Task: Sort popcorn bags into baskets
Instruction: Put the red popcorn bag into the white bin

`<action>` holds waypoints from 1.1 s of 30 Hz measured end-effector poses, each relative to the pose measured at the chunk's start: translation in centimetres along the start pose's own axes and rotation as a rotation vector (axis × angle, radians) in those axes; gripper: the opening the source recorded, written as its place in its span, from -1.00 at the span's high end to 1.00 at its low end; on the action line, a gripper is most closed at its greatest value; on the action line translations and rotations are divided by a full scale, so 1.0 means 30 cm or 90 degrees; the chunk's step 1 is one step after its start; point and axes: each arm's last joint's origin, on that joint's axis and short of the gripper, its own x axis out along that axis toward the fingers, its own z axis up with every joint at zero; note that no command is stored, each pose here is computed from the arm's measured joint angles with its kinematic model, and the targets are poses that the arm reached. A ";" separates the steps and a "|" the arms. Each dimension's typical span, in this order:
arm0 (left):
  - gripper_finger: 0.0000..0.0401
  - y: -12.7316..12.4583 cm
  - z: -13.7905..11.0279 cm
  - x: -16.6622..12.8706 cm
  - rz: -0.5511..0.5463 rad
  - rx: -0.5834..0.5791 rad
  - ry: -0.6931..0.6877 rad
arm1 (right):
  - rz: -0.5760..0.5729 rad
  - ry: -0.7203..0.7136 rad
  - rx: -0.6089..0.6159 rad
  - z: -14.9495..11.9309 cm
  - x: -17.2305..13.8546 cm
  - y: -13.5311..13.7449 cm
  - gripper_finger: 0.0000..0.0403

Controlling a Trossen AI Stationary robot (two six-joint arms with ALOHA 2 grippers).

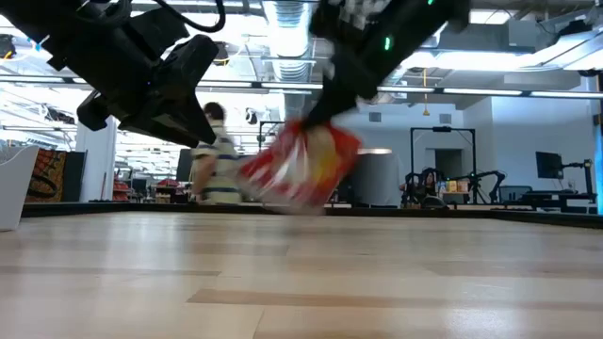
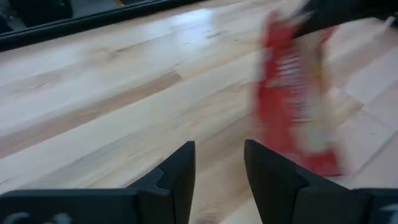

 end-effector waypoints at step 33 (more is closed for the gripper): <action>-0.13 -0.049 0.113 -0.070 -0.106 -0.002 -0.053 | -0.096 -0.253 -0.084 0.141 -0.118 0.107 0.98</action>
